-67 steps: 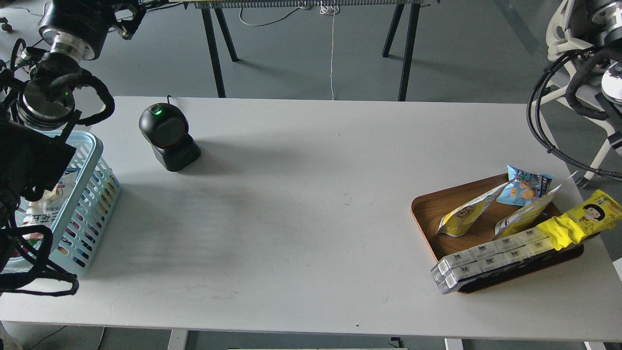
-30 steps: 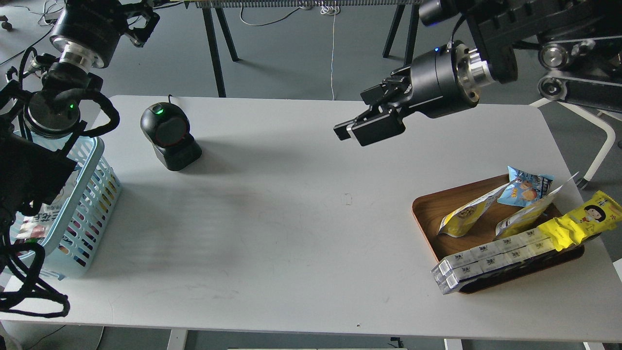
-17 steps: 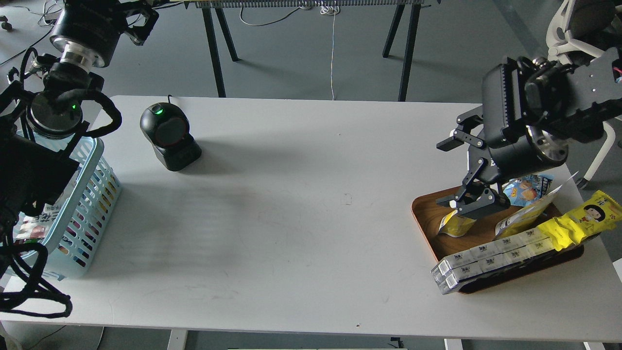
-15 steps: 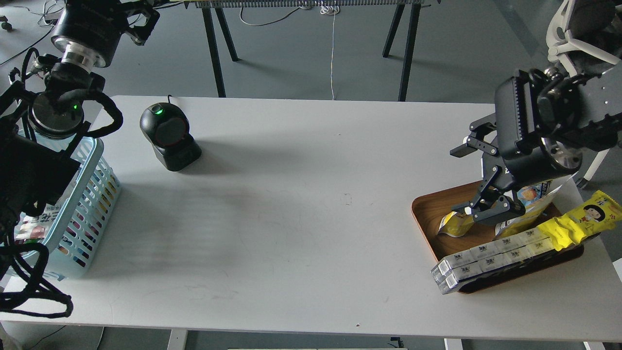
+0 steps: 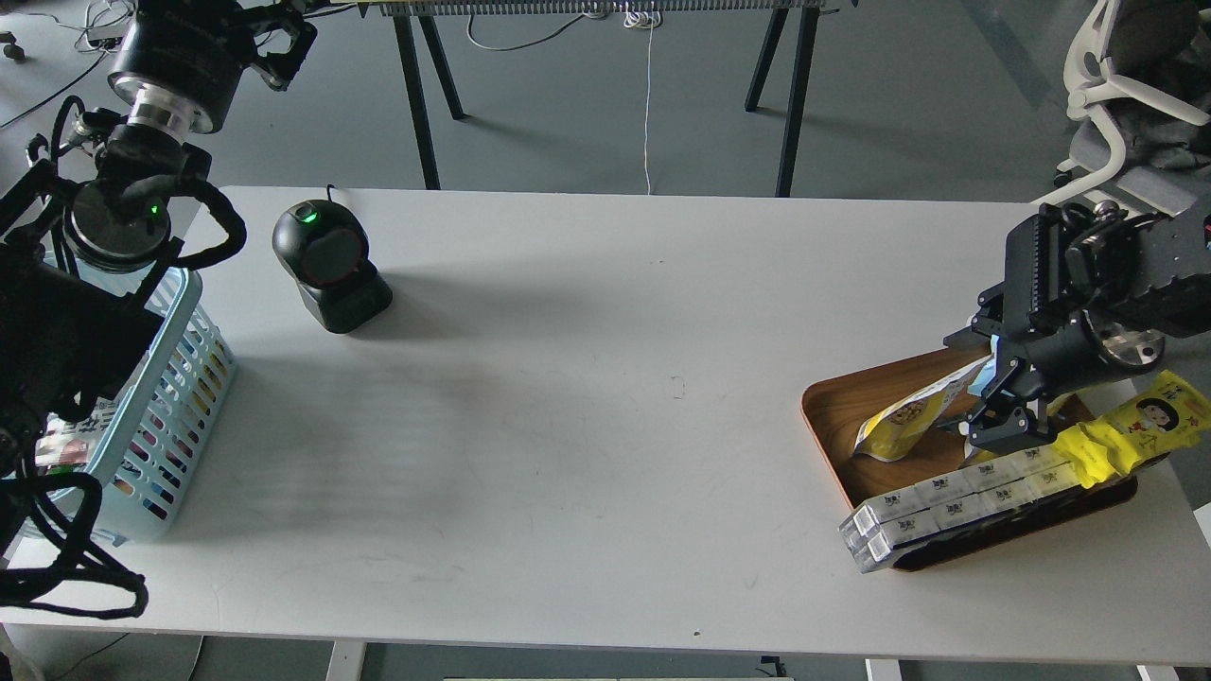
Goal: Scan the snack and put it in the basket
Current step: 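Move the right gripper down over the yellow snack packet in the tray, then close the right gripper on the yellow snack packet and lift it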
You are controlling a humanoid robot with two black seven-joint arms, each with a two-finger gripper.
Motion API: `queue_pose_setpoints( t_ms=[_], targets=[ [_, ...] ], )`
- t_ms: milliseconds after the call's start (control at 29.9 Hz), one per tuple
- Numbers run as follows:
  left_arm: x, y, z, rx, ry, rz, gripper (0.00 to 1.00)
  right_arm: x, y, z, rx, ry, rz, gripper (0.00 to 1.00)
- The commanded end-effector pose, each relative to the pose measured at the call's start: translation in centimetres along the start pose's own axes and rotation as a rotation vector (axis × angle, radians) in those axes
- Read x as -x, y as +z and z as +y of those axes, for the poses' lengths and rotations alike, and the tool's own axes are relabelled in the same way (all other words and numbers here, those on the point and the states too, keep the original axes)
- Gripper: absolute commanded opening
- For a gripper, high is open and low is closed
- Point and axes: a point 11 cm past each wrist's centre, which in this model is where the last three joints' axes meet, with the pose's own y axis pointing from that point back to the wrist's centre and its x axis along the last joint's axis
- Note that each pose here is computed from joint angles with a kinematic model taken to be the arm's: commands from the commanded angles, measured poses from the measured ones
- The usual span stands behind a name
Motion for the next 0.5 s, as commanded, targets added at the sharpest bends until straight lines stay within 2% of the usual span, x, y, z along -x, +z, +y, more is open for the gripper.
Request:
queue_pose_setpoints(
  t_ms=[0,201,402,469],
  targets=[
    [-0.09,-0.07,0.06,-0.002,0.002,0.0,1.0,-0.15,-0.09,-0.22,-0.005,0.001,0.007,0.51],
    [-0.19,0.05,0.11,-0.001,0.005,-0.004,1.0,-0.12,0.03,-0.05,0.0,-0.003,0.013,0.23],
    [-0.32,0.36,0.18,0.002,0.008,-0.009,1.0,0.07,0.51,0.21,0.017,-0.013,0.024,0.18],
    [-0.32,0.36,0.18,0.002,0.008,-0.009,1.0,0.04,0.67,0.27,0.022,-0.014,0.025,0.13]
  ],
)
